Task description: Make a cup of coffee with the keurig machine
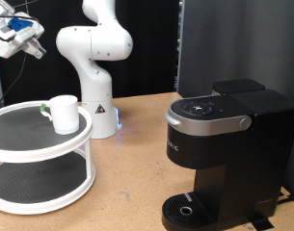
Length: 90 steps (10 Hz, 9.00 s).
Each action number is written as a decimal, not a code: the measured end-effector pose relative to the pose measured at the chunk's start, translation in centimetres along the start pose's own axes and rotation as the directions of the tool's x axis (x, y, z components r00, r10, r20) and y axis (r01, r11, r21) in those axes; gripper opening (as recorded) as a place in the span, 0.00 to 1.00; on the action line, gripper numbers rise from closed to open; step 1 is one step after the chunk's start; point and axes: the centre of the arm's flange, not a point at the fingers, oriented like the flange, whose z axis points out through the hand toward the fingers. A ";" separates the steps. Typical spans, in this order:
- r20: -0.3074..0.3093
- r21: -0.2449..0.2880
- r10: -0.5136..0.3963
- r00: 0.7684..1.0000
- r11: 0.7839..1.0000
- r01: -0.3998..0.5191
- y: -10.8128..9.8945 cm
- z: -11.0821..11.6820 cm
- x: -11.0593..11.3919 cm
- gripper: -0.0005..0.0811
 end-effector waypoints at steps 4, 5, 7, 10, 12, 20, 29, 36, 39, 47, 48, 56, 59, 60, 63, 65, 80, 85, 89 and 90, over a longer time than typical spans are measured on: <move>0.014 0.003 -0.013 1.000 1.000 0.013 0.0 -0.3 -0.4 0.01; 0.013 0.000 -0.011 1.000 1.000 0.011 0.1 -0.1 -0.5 0.01; 0.009 -0.017 -0.019 1.000 1.000 0.019 0.6 0.9 -0.9 0.01; 0.008 -0.040 -0.041 0.999 0.998 0.041 1.5 2.7 -1.7 0.01; 0.015 -0.055 -0.050 0.999 0.997 0.051 2.0 3.8 -2.2 0.01; -0.012 -0.128 -0.007 1.000 0.992 0.005 3.5 6.1 -4.6 0.52; -0.052 -0.163 -0.005 0.999 0.987 -0.004 5.0 7.9 -5.7 0.99; -0.037 -0.164 -0.026 0.999 0.986 0.020 6.3 10.0 -6.3 0.99; -0.050 -0.150 -0.024 0.998 0.988 0.016 6.5 10.6 -6.0 0.99; -0.053 -0.174 -0.021 0.998 0.985 0.012 6.9 10.4 -5.7 0.09; -0.054 -0.171 -0.020 0.998 0.985 0.011 6.8 9.8 -5.3 0.09; -0.049 -0.083 -0.012 0.999 0.997 0.008 4.9 5.9 -3.6 0.09; -0.099 -0.104 0.054 0.994 0.993 -0.064 4.9 7.8 -2.3 0.09; -0.113 -0.123 0.063 0.992 0.989 -0.077 4.9 8.8 -1.4 0.09; -0.142 -0.146 0.056 0.988 0.986 -0.077 4.2 11.8 1.9 0.09; -0.149 -0.148 0.049 0.988 0.986 -0.071 3.5 13.7 4.1 0.09; -0.124 -0.226 0.086 0.988 0.968 -0.113 3.3 23.2 8.1 0.09; -0.104 -0.281 0.053 0.993 0.956 -0.080 4.6 27.8 6.8 0.09; -0.071 -0.314 0.061 0.996 0.946 -0.080 5.7 31.3 5.4 0.09; -0.072 -0.315 0.063 0.995 0.945 -0.083 5.9 32.0 5.4 0.09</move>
